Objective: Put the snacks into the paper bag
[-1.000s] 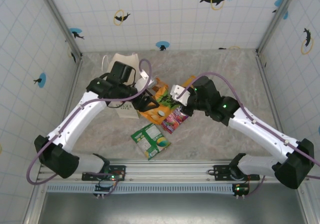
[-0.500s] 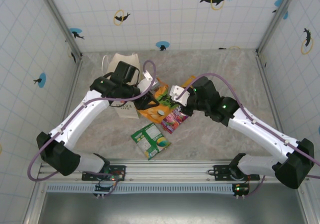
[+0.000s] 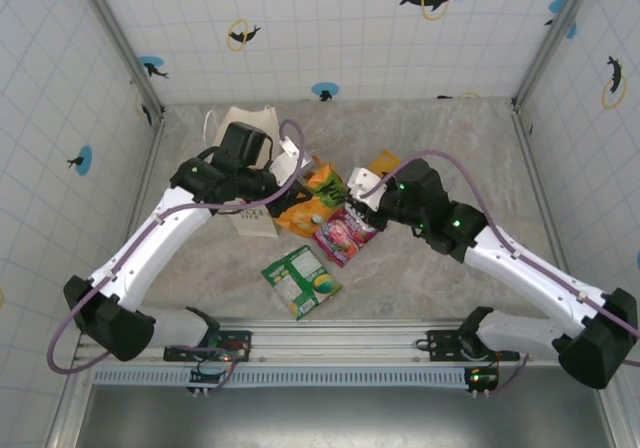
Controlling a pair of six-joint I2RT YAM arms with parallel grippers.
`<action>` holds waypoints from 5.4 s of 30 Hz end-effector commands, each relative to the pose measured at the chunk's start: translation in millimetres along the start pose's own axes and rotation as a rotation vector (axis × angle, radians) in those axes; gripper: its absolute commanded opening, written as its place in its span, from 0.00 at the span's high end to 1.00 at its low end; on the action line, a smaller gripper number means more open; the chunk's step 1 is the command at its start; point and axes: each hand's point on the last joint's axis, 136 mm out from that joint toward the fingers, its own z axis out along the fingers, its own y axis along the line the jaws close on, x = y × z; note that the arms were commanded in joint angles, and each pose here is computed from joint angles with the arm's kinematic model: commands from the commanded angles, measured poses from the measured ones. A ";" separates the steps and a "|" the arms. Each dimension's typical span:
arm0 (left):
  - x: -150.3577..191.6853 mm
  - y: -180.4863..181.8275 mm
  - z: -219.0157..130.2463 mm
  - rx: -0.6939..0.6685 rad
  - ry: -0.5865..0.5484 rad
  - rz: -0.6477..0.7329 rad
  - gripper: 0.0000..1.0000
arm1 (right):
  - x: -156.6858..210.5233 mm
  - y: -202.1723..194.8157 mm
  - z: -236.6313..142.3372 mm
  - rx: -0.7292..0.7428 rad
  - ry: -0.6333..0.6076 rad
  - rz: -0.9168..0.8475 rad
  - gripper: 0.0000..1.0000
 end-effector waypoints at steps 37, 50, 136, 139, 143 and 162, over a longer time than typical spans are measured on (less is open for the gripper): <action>-149.3 101.3 -249.0 -1.014 -0.821 -0.251 1.00 | 14.1 -23.9 -44.8 0.217 -0.299 0.397 0.48; -89.5 141.8 -189.5 -1.017 -0.575 -0.369 1.00 | 22.8 -15.8 -34.3 0.186 -0.257 0.408 0.49; -62.9 50.9 -49.4 -0.108 -0.396 -0.548 0.48 | 193.7 11.2 46.1 0.083 0.005 1.776 0.37; -62.9 51.6 -48.7 -0.110 -0.395 -0.546 0.48 | 195.0 11.2 49.4 0.068 -0.007 1.793 0.39; -63.0 52.8 -48.1 -0.115 -0.398 -0.543 0.48 | 196.6 10.2 54.8 0.056 0.003 1.799 0.39; -53.1 53.6 -42.8 -0.125 -0.378 -0.540 0.48 | 204.6 31.8 47.5 0.019 0.086 1.739 0.77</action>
